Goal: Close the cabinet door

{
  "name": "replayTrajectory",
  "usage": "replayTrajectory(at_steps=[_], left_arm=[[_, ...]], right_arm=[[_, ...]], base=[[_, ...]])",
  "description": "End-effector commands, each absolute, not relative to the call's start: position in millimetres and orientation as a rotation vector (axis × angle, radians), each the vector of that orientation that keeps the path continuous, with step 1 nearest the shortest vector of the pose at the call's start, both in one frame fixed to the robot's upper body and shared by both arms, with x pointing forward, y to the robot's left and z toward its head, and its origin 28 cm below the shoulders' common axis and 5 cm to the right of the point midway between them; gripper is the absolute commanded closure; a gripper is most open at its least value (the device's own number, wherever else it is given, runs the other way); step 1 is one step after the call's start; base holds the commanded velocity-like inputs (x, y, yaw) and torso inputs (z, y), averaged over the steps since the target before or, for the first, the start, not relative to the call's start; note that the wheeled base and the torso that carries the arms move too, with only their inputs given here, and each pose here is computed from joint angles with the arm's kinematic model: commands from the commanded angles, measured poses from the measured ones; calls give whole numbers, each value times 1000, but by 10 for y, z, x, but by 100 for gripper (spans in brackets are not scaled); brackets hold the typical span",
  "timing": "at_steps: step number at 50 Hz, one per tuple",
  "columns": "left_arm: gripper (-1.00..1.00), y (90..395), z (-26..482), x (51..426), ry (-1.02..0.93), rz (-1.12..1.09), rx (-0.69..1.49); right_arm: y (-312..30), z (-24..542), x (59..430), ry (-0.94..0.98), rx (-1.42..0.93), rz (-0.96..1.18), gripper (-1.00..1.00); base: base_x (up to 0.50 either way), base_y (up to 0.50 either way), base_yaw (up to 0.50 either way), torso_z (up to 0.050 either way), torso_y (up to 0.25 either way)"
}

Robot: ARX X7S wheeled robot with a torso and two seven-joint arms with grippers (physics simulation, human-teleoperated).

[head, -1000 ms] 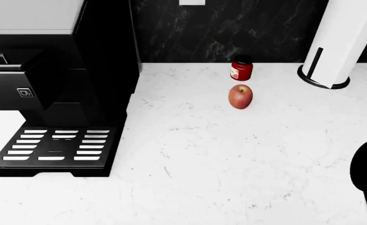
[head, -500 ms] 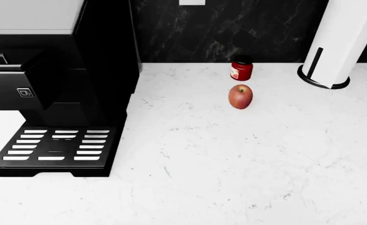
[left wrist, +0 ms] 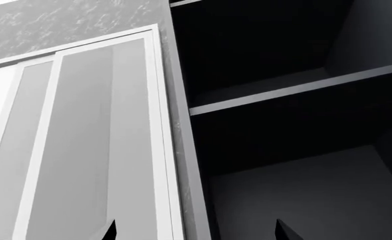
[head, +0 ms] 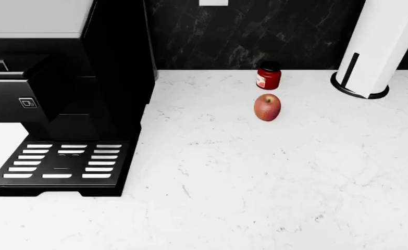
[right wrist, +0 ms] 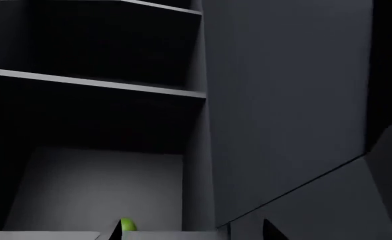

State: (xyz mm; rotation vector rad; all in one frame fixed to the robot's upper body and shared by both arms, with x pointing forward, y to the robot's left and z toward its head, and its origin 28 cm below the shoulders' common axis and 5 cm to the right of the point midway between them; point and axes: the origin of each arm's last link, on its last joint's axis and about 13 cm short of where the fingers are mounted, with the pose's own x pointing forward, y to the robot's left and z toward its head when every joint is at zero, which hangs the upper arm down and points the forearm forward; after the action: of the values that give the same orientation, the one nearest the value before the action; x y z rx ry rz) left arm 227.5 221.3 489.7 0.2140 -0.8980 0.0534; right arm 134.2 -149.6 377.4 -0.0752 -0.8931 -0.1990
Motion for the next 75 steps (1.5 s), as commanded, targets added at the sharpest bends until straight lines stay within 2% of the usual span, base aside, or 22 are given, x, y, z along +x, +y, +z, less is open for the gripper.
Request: replayTrajectory(at_steps=[1, 17, 54, 69, 75], left_arm=[[-100, 2208, 4893, 2281, -896, 52, 216], [-100, 2208, 4889, 2304, -893, 53, 215], [-100, 2107, 4912, 2328, -892, 27, 227], [-100, 2078, 4925, 2337, -891, 23, 234], [-100, 2066, 4893, 2350, -885, 19, 235]], right_arm=[[-1517, 3687, 1331, -869, -72, -199, -100], [-1620, 3682, 1346, -859, -61, -245, -100], [-2018, 3607, 1095, -875, -17, -465, -100], [-2145, 3574, 1031, -833, -1, -516, -100], [-2236, 3594, 989, -771, 35, -614, -100]], base=[[0, 0, 0, 0, 0], [0, 0, 0, 0, 0], [0, 0, 0, 0, 0], [0, 0, 0, 0, 0], [0, 0, 0, 0, 0]])
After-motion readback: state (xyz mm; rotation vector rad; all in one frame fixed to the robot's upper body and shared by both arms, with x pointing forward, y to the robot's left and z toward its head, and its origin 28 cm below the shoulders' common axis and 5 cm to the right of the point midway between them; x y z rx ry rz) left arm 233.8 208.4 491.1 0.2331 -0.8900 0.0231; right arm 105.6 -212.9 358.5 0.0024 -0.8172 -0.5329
